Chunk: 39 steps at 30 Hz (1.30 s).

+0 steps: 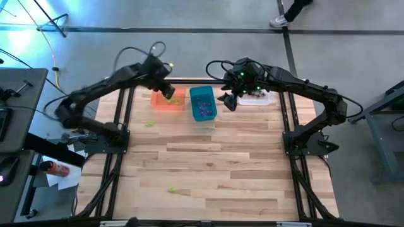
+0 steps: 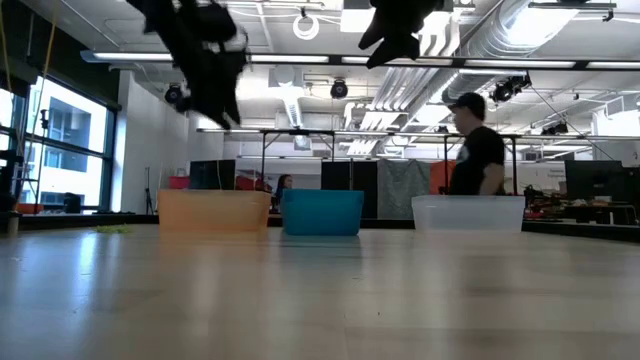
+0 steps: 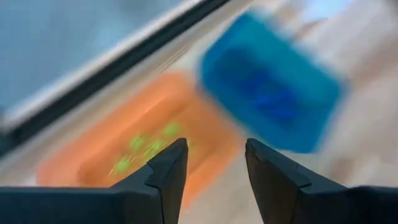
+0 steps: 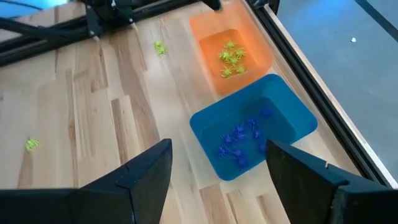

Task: Sort Halloween decoration
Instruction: Put the green spider toy into the orange bin

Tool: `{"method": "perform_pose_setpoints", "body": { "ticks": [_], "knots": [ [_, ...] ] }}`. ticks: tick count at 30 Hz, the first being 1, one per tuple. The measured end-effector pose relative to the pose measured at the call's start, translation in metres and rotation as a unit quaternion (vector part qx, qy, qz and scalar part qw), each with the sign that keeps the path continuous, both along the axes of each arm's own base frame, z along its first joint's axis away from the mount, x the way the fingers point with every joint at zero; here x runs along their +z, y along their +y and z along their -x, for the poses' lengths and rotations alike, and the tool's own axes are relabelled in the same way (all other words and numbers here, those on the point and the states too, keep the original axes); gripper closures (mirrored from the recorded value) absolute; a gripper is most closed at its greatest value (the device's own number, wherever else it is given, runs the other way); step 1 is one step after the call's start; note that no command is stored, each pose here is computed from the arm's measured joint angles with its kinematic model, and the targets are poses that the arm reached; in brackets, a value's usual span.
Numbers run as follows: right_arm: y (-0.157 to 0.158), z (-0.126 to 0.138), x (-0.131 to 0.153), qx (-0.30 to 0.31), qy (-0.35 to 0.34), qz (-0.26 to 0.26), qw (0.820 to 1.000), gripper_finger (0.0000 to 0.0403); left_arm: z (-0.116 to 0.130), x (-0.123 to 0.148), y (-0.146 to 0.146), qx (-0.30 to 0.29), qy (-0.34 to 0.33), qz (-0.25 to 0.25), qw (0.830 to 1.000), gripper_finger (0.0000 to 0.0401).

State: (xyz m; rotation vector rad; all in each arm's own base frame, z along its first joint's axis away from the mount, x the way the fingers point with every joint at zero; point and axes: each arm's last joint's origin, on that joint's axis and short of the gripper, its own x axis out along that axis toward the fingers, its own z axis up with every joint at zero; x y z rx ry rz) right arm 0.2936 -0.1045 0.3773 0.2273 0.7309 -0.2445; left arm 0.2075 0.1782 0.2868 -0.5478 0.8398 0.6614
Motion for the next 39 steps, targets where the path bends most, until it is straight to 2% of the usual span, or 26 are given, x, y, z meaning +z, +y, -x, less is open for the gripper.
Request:
{"method": "perform_pose_setpoints", "body": {
  "ticks": [3, 6, 9, 12, 17, 21, 25, 29, 33, 36, 37, 39],
  "knots": [
    [0.000, -0.001, 0.001, -0.006, -0.012, -0.009, 1.000, 0.0147, 0.009, 0.037, -0.031, -0.073, -0.072, -0.059, 0.993, 0.0249],
    [0.000, -0.002, 0.002, -0.017, -0.021, -0.024, 0.999, 0.0147, 0.020, 0.065, -0.063, -0.132, -0.129, -0.112, 0.976, 0.0249],
    [0.001, -0.002, 0.002, -0.022, -0.025, -0.045, 0.998, 0.0147, 0.030, 0.083, -0.091, -0.179, -0.171, -0.141, 0.959, 0.0249],
    [0.006, -0.003, 0.002, -0.008, -0.026, -0.066, 0.997, 0.0147, 0.034, 0.092, -0.113, -0.212, -0.204, -0.138, 0.946, 0.0249],
    [0.027, -0.003, 0.004, 0.031, -0.015, -0.080, 0.996, 0.0147, 0.026, 0.095, -0.154, -0.265, -0.244, -0.073, 0.930, 0.0249],
    [0.052, -0.003, 0.004, 0.068, 0.003, -0.085, 0.994, 0.0147, 0.013, 0.088, -0.195, -0.291, -0.230, -0.033, 0.928, 0.0249],
    [0.085, 0.000, 0.002, 0.120, 0.032, -0.088, 0.988, 0.0147, -0.004, 0.074, -0.245, -0.314, -0.210, -0.031, 0.925, 0.0249],
    [0.119, 0.003, 0.000, 0.172, 0.057, -0.085, 0.980, 0.0147, -0.016, 0.056, -0.298, -0.351, -0.199, -0.005, 0.915, 0.0249],
    [0.147, 0.005, 0.000, 0.187, 0.062, -0.057, 0.979, 0.0147, -0.014, 0.025, -0.345, -0.412, -0.129, 0.007, 0.902, 0.0249],
    [0.161, 0.008, -0.001, 0.185, 0.063, -0.036, 0.980, 0.0147, -0.012, -0.004, -0.365, -0.439, -0.048, -0.029, 0.897, 0.0249],
    [0.165, 0.009, -0.001, 0.181, 0.063, -0.032, 0.981, 0.0147, -0.013, -0.013, -0.369, -0.434, -0.026, -0.036, 0.900, 0.0249],
    [0.170, 0.010, -0.001, 0.170, 0.063, -0.029, 0.983, 0.0147, -0.020, -0.030, -0.376, -0.402, 0.001, -0.019, 0.915, 0.0249]
  ]
}}
